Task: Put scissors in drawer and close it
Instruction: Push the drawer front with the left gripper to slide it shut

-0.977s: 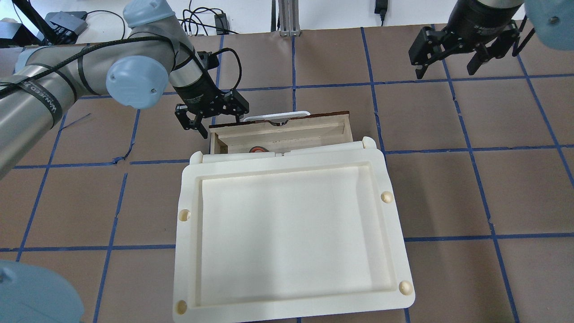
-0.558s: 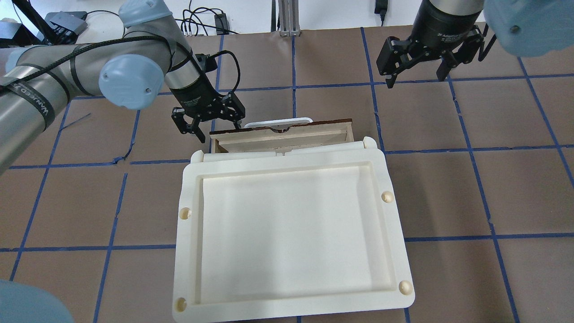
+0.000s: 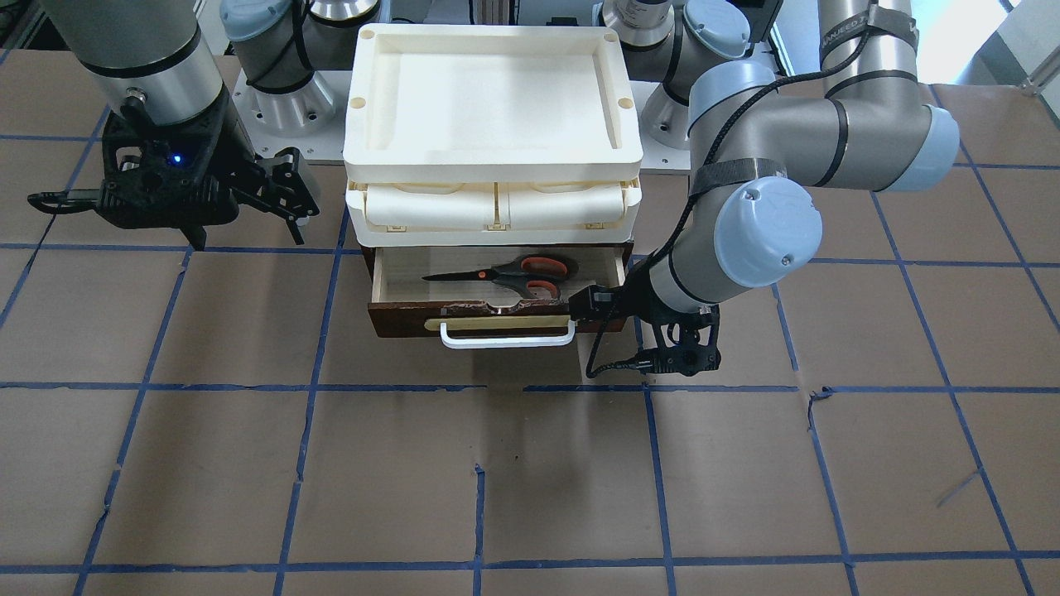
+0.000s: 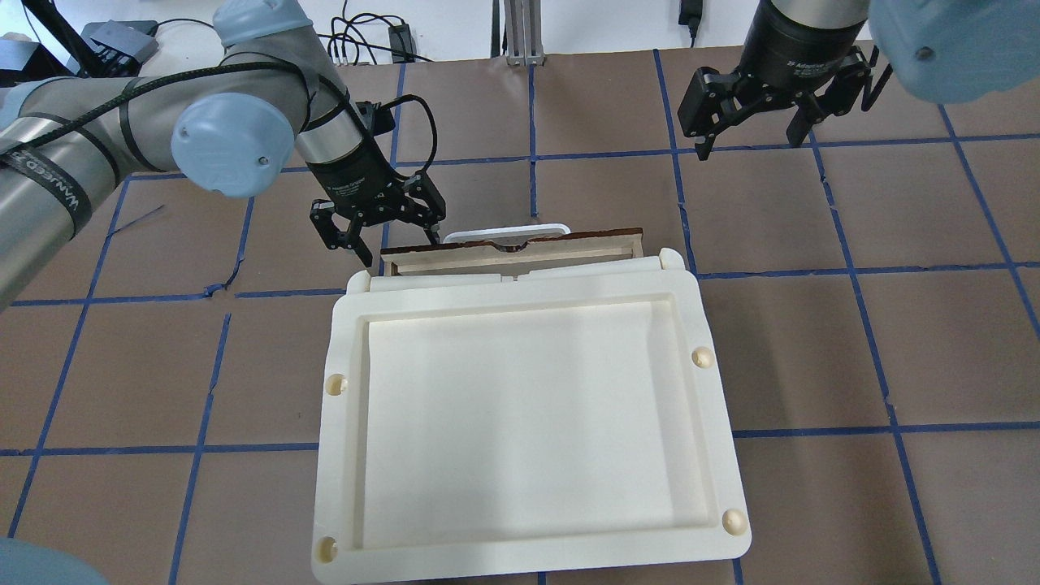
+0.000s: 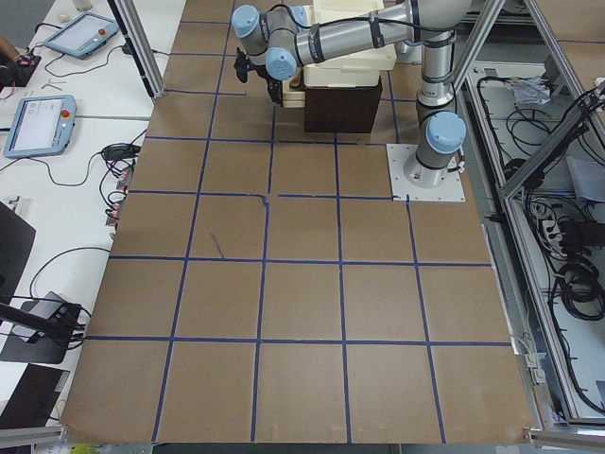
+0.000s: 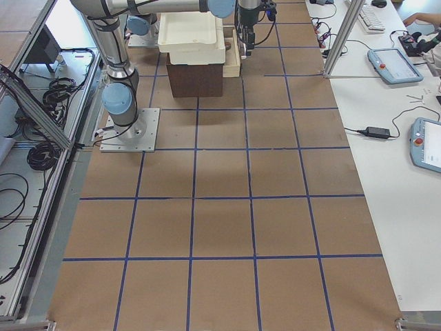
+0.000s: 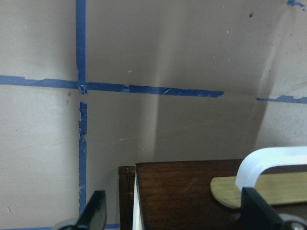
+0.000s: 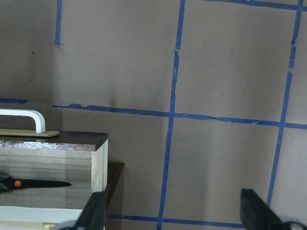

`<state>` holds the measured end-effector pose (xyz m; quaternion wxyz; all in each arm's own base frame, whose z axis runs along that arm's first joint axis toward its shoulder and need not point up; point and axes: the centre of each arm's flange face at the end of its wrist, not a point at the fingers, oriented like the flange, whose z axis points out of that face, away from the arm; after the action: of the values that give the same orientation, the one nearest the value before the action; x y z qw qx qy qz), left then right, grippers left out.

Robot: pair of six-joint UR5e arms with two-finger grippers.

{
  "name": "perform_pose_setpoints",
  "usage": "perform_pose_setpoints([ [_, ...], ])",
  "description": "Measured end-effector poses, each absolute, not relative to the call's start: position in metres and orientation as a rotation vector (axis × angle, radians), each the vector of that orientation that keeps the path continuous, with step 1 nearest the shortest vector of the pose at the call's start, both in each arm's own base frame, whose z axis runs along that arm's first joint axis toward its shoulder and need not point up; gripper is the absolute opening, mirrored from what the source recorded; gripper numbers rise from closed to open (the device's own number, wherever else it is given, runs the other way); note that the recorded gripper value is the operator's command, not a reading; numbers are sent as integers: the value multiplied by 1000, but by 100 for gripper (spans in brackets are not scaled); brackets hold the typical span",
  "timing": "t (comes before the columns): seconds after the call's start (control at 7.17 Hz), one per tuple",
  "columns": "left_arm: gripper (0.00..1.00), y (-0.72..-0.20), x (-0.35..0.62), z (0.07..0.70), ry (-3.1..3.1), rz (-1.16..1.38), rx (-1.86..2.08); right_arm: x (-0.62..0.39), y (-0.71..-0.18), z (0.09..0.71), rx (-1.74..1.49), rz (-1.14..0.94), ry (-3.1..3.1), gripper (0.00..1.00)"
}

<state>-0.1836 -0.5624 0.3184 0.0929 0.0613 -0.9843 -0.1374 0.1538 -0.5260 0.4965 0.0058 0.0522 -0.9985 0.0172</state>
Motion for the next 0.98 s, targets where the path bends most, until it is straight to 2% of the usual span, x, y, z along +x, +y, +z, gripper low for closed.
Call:
perform_pose_setpoints([
  [0.98,100,-539,-201,319,-2917,-562,194,146,-530,490,133,26,-3130,100],
])
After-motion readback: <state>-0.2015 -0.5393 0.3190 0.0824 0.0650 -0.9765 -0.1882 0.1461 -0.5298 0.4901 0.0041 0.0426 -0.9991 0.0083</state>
